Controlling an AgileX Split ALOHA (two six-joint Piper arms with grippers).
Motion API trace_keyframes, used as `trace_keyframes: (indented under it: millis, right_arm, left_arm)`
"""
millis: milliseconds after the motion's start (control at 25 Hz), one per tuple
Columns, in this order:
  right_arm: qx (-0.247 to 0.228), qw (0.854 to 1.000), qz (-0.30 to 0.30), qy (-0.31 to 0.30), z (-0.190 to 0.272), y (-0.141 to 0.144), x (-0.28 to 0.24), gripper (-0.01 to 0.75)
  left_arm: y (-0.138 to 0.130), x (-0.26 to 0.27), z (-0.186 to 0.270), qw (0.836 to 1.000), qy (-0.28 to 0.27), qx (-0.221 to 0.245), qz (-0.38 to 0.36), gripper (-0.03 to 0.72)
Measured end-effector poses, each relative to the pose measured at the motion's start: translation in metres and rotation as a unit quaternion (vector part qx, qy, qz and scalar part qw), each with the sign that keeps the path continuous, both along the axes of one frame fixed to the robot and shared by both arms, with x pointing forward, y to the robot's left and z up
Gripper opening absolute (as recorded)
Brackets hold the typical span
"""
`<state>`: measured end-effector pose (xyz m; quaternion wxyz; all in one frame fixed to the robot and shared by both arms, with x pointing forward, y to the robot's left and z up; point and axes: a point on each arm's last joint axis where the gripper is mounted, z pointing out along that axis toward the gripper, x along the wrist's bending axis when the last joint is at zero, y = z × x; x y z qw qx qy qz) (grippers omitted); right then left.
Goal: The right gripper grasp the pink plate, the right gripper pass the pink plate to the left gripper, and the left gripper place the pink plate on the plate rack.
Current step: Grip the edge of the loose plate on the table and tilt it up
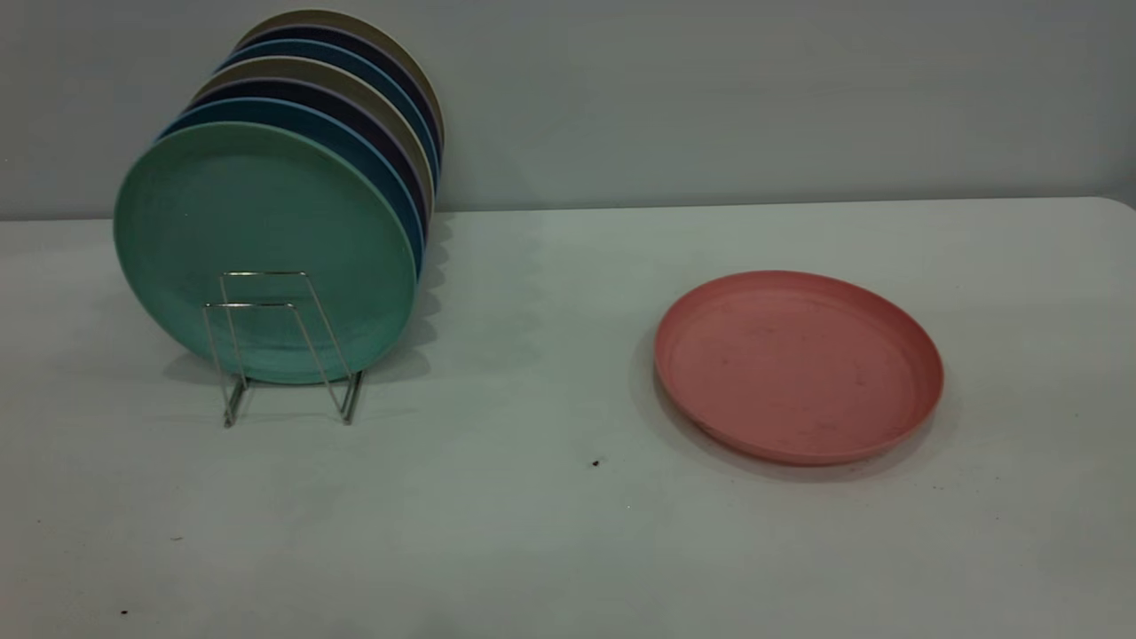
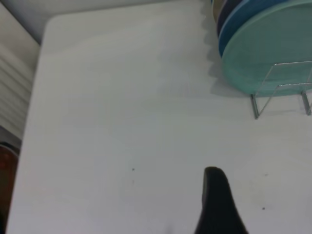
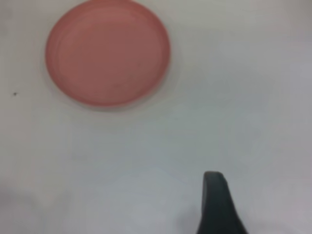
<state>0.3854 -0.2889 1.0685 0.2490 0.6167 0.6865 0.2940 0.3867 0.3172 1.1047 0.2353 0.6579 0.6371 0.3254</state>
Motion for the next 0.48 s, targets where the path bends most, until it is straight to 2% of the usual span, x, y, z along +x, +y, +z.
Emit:
trace_keyframes:
  millis: [320, 480]
  right_arm:
    - [0.068, 0.993, 0.032, 0.09, -0.052, 0.014, 0.064, 0.493]
    - [0.103, 0.988, 0.031, 0.109, -0.075, 0.019, 0.088, 0.494]
  left_arm:
    - [-0.006, 0.088, -0.006, 0.994, 0.07, -0.085, -0.016, 0.515]
    - [-0.024, 0.12, -0.021, 0.984, 0.104, -0.122, -0.079, 0.515]
